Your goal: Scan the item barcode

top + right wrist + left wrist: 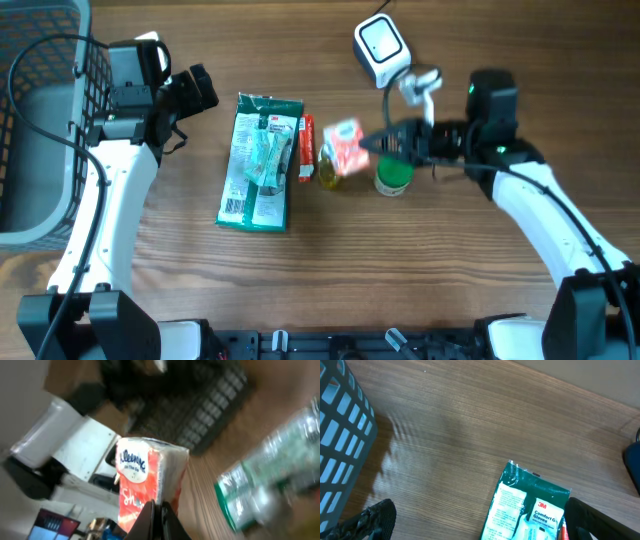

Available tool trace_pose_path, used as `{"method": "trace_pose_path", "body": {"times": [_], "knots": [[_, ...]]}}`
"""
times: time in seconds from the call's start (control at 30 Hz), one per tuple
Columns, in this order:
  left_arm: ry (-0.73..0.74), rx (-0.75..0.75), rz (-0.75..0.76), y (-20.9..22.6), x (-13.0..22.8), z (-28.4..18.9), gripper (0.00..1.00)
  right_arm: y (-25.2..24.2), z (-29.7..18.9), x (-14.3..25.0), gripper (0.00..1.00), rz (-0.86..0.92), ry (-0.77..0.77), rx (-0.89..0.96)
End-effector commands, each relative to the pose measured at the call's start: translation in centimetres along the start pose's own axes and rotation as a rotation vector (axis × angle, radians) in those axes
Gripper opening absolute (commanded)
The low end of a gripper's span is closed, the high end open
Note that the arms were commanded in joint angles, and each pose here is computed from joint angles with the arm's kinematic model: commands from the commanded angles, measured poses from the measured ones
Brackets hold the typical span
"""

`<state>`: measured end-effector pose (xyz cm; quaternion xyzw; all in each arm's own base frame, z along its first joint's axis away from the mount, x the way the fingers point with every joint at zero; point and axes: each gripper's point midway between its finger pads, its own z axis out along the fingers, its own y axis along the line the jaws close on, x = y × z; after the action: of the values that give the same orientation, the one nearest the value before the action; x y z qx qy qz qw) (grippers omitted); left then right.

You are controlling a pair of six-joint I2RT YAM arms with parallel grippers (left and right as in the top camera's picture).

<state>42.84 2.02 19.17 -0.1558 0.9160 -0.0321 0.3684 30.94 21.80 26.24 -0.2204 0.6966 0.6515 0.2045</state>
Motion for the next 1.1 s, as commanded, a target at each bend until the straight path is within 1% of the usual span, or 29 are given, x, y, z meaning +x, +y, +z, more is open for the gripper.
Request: {"method": "trace_pose_path", "body": {"times": [0.0, 0.07, 0.17, 0.23, 0.33, 0.37, 0.4, 0.47, 0.53, 0.67, 0.73, 0.8, 0.9, 1.0, 1.07], "knots": [[-0.009, -0.01, 0.005, 0.3, -0.4, -0.1, 1.0, 6.5, -0.5, -4.8, 0.04, 0.007, -0.004, -0.074], [-0.009, -0.01, 0.005, 0.3, -0.4, -0.1, 1.0, 7.6, -0.7, -7.1, 0.04, -0.037, -0.079, -0.051], [-0.009, -0.01, 0.005, 0.3, -0.4, -0.1, 1.0, 6.5, -1.4, -11.3, 0.04, -0.124, -0.303, 0.061], [-0.009, -0.01, 0.005, 0.3, -0.4, -0.1, 1.0, 3.6, -2.1, -12.2, 0.04, -0.165, -0.38, 0.197], [-0.009, -0.01, 0.005, 0.3, -0.4, -0.1, 1.0, -2.8, -3.9, -11.4, 0.05, -0.167, -0.406, 0.509], [-0.009, -0.01, 0.005, 0.3, -0.4, -0.1, 1.0, -5.6, -5.2, -10.4, 0.04, -0.147, -0.391, 0.663], [-0.009, -0.01, 0.005, 0.3, -0.4, -0.1, 1.0, -6.9, -6.0, -9.7, 0.04, -0.148, -0.37, 0.742], [-0.009, -0.01, 0.005, 0.3, -0.4, -0.1, 1.0, -7.9, -6.9, -9.0, 0.04, -0.156, -0.329, 0.835], [-0.009, -0.01, 0.005, 0.3, -0.3, -0.1, 1.0, -7.0, -8.0, -9.8, 0.04, -0.179, -0.298, 0.916], [-0.009, -0.01, 0.005, 0.3, -0.4, -0.1, 1.0, -3.9, -12.0, -12.8, 0.04, -0.265, -0.244, 1.175], [-0.009, -0.01, 0.005, 0.3, -0.4, -0.1, 1.0, -3.2, -13.6, -13.9, 0.04, -0.304, -0.198, 1.29], [-0.009, -0.01, 0.005, 0.3, -0.4, -0.1, 1.0, -3.9, -13.7, -14.8, 0.04, -0.39, -0.13, 1.36], [-0.009, -0.01, 0.005, 0.3, -0.4, -0.1, 1.0, -6.8, -13.2, -15.7, 0.04, -0.503, -0.029, 1.501], [-0.009, -0.01, 0.005, 0.3, -0.3, -0.1, 1.0, -10.1, -11.3, -15.9, 0.04, -0.602, 0.09, 1.552], [-0.009, -0.01, 0.005, 0.3, -0.4, -0.1, 1.0, -13.2, -10.0, -16.0, 0.04, -0.663, 0.173, 1.598]]}}
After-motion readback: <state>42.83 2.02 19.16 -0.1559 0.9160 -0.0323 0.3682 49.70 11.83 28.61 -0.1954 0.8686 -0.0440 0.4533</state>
